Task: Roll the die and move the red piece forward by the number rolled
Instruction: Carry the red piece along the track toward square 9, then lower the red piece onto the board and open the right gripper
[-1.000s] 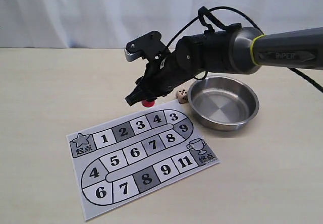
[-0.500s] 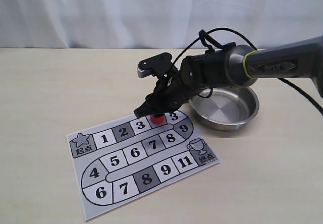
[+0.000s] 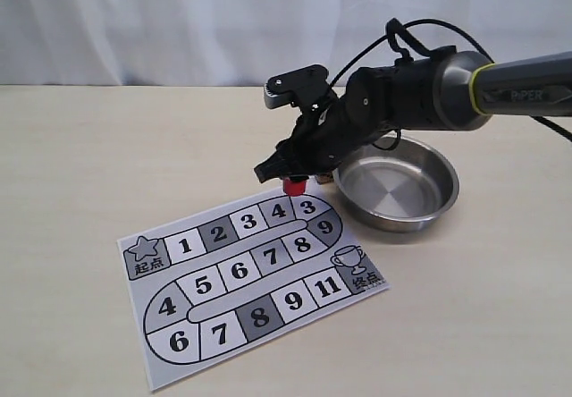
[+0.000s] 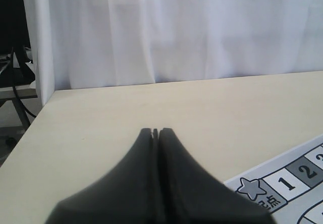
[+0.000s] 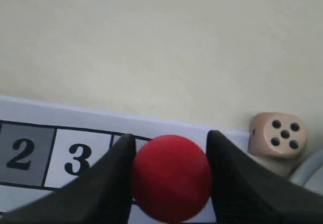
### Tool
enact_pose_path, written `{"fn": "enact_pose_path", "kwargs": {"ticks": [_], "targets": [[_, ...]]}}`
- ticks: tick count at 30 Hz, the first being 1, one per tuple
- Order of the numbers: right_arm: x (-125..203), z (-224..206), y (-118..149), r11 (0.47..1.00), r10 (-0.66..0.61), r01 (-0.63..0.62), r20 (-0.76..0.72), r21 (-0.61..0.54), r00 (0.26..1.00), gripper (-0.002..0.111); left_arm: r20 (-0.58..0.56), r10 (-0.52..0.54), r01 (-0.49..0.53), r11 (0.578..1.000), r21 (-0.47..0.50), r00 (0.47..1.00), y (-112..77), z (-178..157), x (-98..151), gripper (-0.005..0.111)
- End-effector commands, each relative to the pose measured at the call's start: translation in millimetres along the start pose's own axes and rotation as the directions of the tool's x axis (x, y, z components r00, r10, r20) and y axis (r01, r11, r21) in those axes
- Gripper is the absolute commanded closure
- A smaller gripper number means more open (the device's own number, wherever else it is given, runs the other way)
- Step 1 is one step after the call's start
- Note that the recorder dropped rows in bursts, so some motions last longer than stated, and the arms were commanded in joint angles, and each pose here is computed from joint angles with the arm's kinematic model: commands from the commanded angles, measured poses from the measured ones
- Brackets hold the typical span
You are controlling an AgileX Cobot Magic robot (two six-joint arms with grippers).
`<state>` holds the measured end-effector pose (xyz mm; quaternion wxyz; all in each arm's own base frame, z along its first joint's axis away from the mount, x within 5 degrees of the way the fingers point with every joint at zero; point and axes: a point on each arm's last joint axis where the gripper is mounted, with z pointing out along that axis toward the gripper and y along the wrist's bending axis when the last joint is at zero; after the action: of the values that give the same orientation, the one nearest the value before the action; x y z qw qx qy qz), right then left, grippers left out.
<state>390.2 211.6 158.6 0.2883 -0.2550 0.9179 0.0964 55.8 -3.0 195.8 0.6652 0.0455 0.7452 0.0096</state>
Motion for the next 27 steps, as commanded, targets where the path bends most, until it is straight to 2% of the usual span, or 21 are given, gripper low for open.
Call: {"fn": "enact_pose_path", "kwargs": {"ticks": [1,12,18,27], "targets": [[1,-4,-9,1.0,0.009,-0.009,-0.007,0.012,1.0,0.104,0.006,-0.007,0.007,1.0,0.003,1.0,-0.2,0,0,0.107],[3,-3,-13,1.0,0.012,-0.011,-0.025,0.014,1.0,0.104,0.006,-0.007,0.007,1.0,0.003,1.0,-0.2,0,0,0.107],[17,21,-14,1.0,0.015,-0.014,-0.078,0.013,0.997,0.104,0.006,-0.008,0.008,1.0,0.003,1.0,-0.2,0,0,0.107],[19,21,-13,1.0,0.017,-0.016,-0.098,0.009,0.995,0.104,0.006,-0.008,0.008,1.0,0.003,1.0,-0.2,0,0,0.107]]}}
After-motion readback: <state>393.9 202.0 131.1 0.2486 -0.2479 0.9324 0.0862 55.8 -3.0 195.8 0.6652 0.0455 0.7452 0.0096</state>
